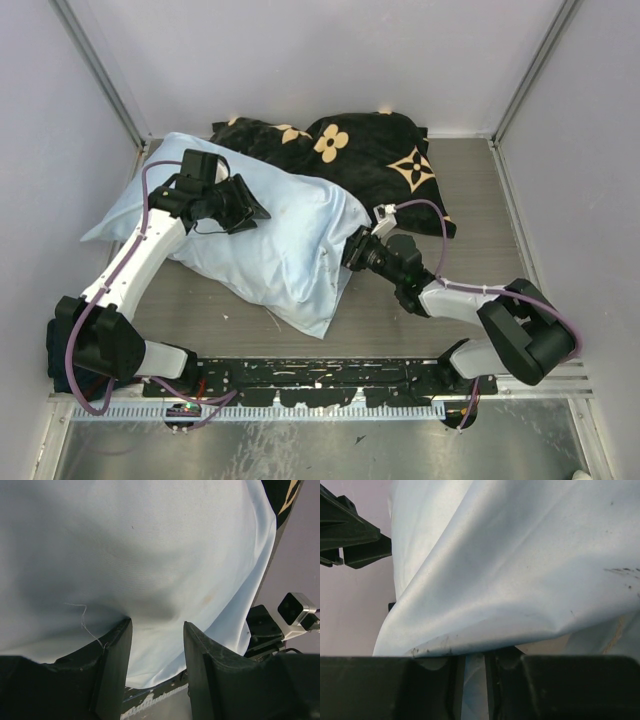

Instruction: Put the pillow into the pillowcase

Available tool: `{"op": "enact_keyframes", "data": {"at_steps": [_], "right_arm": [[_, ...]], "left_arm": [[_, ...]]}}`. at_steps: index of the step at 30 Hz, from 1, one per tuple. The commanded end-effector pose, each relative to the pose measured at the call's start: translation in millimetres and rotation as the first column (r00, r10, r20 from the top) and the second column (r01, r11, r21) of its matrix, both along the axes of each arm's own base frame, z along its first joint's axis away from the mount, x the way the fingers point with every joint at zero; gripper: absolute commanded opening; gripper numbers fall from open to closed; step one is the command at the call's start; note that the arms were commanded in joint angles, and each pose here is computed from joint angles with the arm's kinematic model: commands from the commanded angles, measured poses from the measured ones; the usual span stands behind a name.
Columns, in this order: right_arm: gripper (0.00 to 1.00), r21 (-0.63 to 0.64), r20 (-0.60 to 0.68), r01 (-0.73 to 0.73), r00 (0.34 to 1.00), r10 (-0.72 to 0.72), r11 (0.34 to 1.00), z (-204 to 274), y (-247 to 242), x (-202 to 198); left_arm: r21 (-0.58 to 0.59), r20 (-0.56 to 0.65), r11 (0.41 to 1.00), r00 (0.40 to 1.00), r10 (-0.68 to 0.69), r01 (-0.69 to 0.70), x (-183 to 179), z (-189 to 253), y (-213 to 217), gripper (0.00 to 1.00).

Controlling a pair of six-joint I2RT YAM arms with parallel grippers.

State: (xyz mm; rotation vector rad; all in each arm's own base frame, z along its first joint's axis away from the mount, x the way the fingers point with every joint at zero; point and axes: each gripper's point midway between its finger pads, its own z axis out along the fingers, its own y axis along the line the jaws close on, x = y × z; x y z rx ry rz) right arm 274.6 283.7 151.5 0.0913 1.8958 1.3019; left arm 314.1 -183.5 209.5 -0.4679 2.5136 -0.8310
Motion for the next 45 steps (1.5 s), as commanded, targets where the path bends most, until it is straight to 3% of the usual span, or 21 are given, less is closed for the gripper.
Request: {"op": "enact_keyframes", "data": {"at_steps": [1, 6, 17, 34, 40, 45], "right_arm": [[0.22, 0.052, 0.068, -0.004, 0.998, 0.0, 0.999, 26, 7, 8], [0.01, -0.019, 0.006, 0.036, 0.999, -0.036, 0.999, 14, -3, 6], [0.01, -0.282, -0.128, 0.144, 0.974, -0.185, 0.949, -23, -55, -18], [0.01, -0.596, -0.282, 0.087, 0.908, -0.309, 0.799, -126, -88, -24], [0.01, -0.697, -0.274, 0.073, 0.892, -0.359, 0.714, -147, -101, -18], [0.01, -0.698, -0.259, 0.087, 0.895, -0.364, 0.711, -144, -96, -8]], "left_arm": [[-0.006, 0.027, 1.0, 1.0, -0.013, 0.013, 1, 6, -2, 0.53], [-0.011, 0.023, 1.0, 1.0, -0.014, 0.014, 1, 5, -3, 0.53], [-0.034, 0.032, 0.999, 0.999, -0.022, 0.023, 3, 2, -7, 0.53], [-0.052, 0.035, 0.998, 0.999, -0.031, 0.032, 0, -1, -9, 0.53], [-0.041, 0.043, 0.999, 0.999, -0.03, 0.032, -2, 0, -7, 0.54], [-0.043, 0.042, 0.998, 0.999, -0.034, 0.036, -2, 0, -7, 0.54]]}}
